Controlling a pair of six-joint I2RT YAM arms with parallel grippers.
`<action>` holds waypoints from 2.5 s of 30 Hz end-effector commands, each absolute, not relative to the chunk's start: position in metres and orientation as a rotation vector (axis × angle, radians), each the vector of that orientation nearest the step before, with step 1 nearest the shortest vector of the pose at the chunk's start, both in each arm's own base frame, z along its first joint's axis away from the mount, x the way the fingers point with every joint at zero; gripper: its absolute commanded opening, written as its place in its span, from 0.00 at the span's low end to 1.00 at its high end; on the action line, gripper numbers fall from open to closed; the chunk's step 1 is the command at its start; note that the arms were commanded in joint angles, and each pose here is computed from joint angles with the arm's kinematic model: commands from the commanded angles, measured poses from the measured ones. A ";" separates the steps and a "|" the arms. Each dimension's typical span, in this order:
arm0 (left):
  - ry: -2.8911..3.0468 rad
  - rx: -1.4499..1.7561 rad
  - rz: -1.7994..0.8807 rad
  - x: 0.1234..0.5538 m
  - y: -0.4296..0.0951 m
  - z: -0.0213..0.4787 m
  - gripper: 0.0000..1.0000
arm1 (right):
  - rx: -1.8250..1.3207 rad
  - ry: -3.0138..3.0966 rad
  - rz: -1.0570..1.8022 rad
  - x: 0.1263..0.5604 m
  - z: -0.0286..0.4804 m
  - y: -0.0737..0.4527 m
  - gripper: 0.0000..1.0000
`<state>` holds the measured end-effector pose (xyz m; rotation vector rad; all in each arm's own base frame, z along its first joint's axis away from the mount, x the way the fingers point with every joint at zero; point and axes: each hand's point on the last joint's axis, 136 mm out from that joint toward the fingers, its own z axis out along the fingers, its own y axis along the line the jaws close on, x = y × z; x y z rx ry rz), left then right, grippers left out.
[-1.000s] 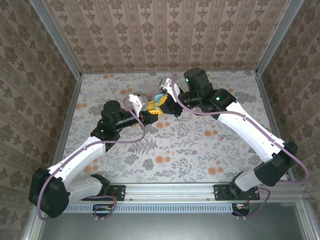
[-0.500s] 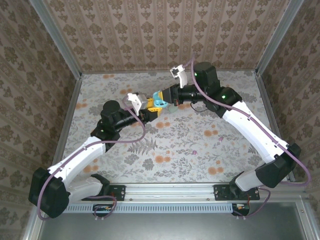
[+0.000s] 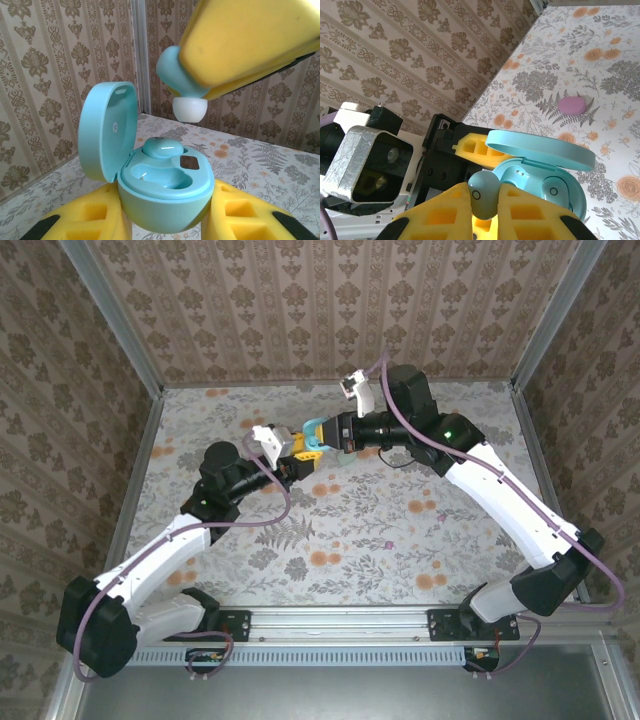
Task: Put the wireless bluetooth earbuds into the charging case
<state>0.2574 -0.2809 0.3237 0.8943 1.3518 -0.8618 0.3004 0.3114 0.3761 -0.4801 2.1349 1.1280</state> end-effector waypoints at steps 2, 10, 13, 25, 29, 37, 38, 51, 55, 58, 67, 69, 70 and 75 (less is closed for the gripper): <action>1.288 0.898 -0.834 0.252 -0.279 0.336 0.31 | -0.481 2.199 1.036 0.304 0.366 0.313 0.16; 1.287 0.896 -0.831 0.252 -0.278 0.337 0.31 | -0.503 2.244 0.964 0.306 0.357 0.320 0.16; 1.288 0.896 -0.831 0.252 -0.278 0.337 0.31 | -0.514 2.258 0.947 0.305 0.354 0.321 0.16; 1.285 0.895 -0.834 0.252 -0.279 0.338 0.31 | -0.544 2.310 0.871 0.303 0.347 0.322 0.19; 1.283 0.895 -0.834 0.252 -0.279 0.340 0.31 | -0.552 2.314 0.865 0.302 0.348 0.323 0.19; 1.286 0.894 -0.834 0.252 -0.279 0.339 0.31 | -0.577 2.306 0.911 0.295 0.354 0.329 0.18; 1.283 0.894 -0.835 0.252 -0.279 0.339 0.31 | -0.580 2.312 0.915 0.294 0.353 0.329 0.18; 1.280 0.895 -0.835 0.251 -0.280 0.340 0.31 | -0.547 2.355 0.837 0.302 0.345 0.324 0.19; 1.279 0.895 -0.838 0.251 -0.280 0.341 0.31 | -0.532 2.353 0.828 0.303 0.348 0.322 0.21; 1.279 0.895 -0.837 0.251 -0.280 0.341 0.31 | -0.524 2.350 0.818 0.304 0.349 0.321 0.23; 1.277 0.895 -0.840 0.251 -0.280 0.342 0.31 | -0.514 2.326 0.815 0.304 0.356 0.318 0.27; 1.278 0.895 -0.841 0.251 -0.281 0.342 0.31 | -0.514 2.327 0.816 0.304 0.356 0.319 0.27; 1.279 0.896 -0.843 0.251 -0.281 0.341 0.31 | -0.516 2.328 0.819 0.304 0.356 0.319 0.27; 1.281 0.895 -0.841 0.251 -0.281 0.341 0.31 | -0.514 2.312 0.828 0.304 0.360 0.319 0.29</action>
